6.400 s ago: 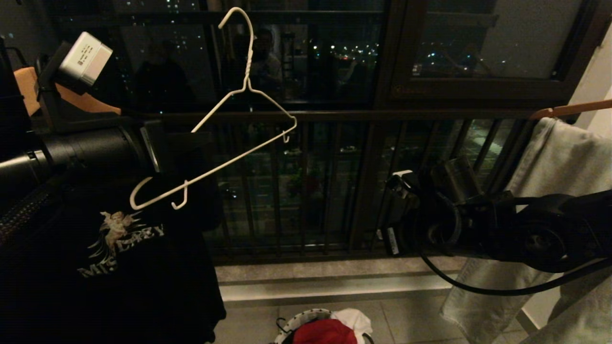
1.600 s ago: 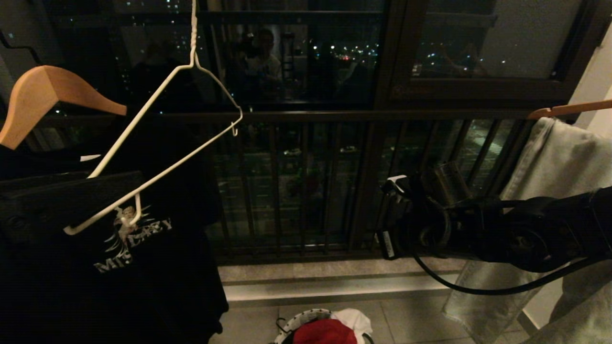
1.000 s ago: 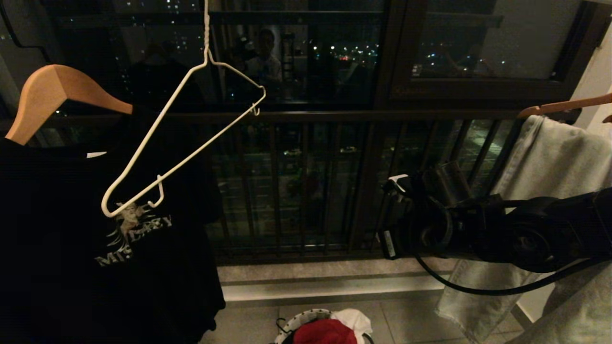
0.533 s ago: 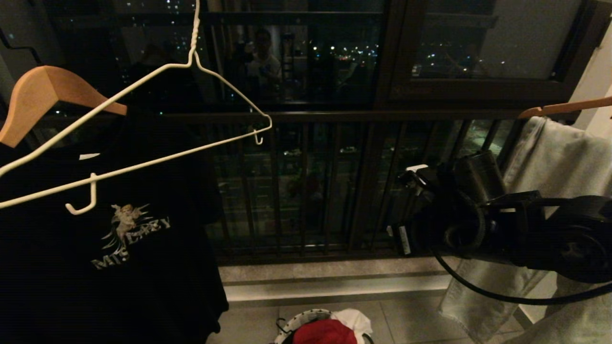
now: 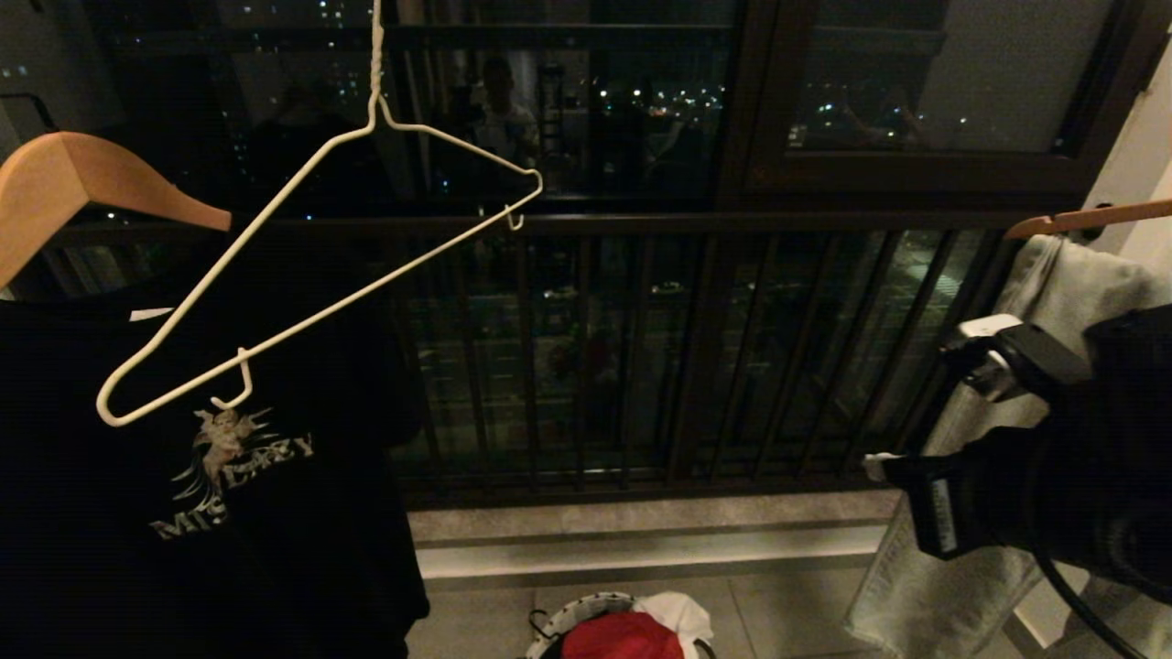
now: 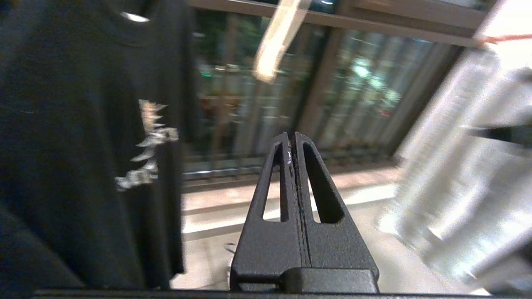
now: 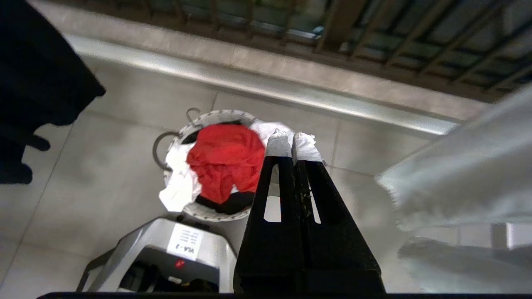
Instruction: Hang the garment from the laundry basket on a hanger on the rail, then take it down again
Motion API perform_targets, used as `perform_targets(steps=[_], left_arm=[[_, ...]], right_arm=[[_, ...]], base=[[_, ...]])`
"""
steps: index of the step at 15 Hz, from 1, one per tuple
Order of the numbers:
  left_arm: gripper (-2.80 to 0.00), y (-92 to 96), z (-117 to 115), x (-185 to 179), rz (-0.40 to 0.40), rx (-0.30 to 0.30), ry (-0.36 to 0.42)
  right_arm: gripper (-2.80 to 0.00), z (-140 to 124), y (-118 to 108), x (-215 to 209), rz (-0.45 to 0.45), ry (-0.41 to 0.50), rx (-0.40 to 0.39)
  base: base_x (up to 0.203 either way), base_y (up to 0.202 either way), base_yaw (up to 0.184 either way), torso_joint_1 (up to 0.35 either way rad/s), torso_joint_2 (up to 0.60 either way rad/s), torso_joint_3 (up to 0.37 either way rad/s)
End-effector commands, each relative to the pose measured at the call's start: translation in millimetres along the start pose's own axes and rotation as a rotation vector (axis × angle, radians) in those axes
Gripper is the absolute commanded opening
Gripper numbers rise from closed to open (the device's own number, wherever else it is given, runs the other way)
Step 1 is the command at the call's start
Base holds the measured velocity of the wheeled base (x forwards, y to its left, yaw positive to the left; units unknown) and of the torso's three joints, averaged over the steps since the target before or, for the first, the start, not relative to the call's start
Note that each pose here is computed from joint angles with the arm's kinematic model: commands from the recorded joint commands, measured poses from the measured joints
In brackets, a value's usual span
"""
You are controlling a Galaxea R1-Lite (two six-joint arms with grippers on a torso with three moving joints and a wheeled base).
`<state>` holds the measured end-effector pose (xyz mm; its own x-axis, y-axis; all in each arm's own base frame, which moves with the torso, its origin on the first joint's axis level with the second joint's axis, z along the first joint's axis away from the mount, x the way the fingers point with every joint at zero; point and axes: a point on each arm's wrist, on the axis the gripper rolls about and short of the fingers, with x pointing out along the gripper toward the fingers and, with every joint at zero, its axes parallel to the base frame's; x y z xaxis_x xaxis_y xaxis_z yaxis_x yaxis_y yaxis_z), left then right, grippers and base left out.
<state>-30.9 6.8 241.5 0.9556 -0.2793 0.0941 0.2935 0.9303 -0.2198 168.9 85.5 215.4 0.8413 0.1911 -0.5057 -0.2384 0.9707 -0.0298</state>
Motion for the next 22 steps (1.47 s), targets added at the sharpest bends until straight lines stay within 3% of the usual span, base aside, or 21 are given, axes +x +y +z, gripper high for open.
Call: perform_targets(steps=[1,3,6,8,11,14,16,19,22], left_arm=[[-2.8,-1.0,-1.8,4.1,0.057,0.005,0.008],[-2.8,-2.9,-1.3,5.0,0.117,0.01,-0.007],[-2.8,-8.0,3.1,1.9,0.209,0.026,-0.055],[-2.8,-10.9,0.3,-9.5,0.207,0.047,-0.093],[-2.8,-8.8,-23.4,-23.3,0.204,0.102,-0.106],[-2.8,0.6,-64.2,-26.2,0.221,0.195,-0.056],[-2.8,7.1,-90.9,-26.9,0.229,0.233,-0.026],[-2.8,15.2,-118.9,-24.1,0.241,0.318,0.029],[-2.8,21.5,-136.8,-18.3,0.248,0.325,0.097]], right_arm=[[-2.8,-0.9,-12.0,-47.1,-0.005,-0.116,0.03],[-2.8,-7.5,-23.0,-83.8,-0.051,-0.185,0.052],[-2.8,-15.5,-45.1,-122.9,-0.249,-0.267,0.131],[-2.8,-21.8,-52.6,-161.4,-0.347,-0.395,0.164],[-2.8,-43.5,-52.8,-209.8,-0.479,-0.547,0.113],[-2.8,-67.7,-43.7,-226.1,-0.648,-0.564,0.123],[-2.8,-91.2,-37.2,-229.3,-0.64,-0.565,0.115],[-2.8,-125.2,-31.0,-213.1,-0.47,-0.567,0.065],[-2.8,-155.2,-28.7,-188.3,-0.355,-0.57,0.03]], base=[[0.0,0.0,0.0,0.0,0.0,0.0],[0.0,0.0,0.0,0.0,0.0,0.0],[0.0,0.0,0.0,0.0,0.0,0.0],[0.0,0.0,0.0,0.0,0.0,0.0],[0.0,0.0,0.0,0.0,0.0,0.0],[0.0,0.0,0.0,0.0,0.0,0.0],[0.0,0.0,0.0,0.0,0.0,0.0],[0.0,0.0,0.0,0.0,0.0,0.0],[0.0,0.0,0.0,0.0,0.0,0.0]])
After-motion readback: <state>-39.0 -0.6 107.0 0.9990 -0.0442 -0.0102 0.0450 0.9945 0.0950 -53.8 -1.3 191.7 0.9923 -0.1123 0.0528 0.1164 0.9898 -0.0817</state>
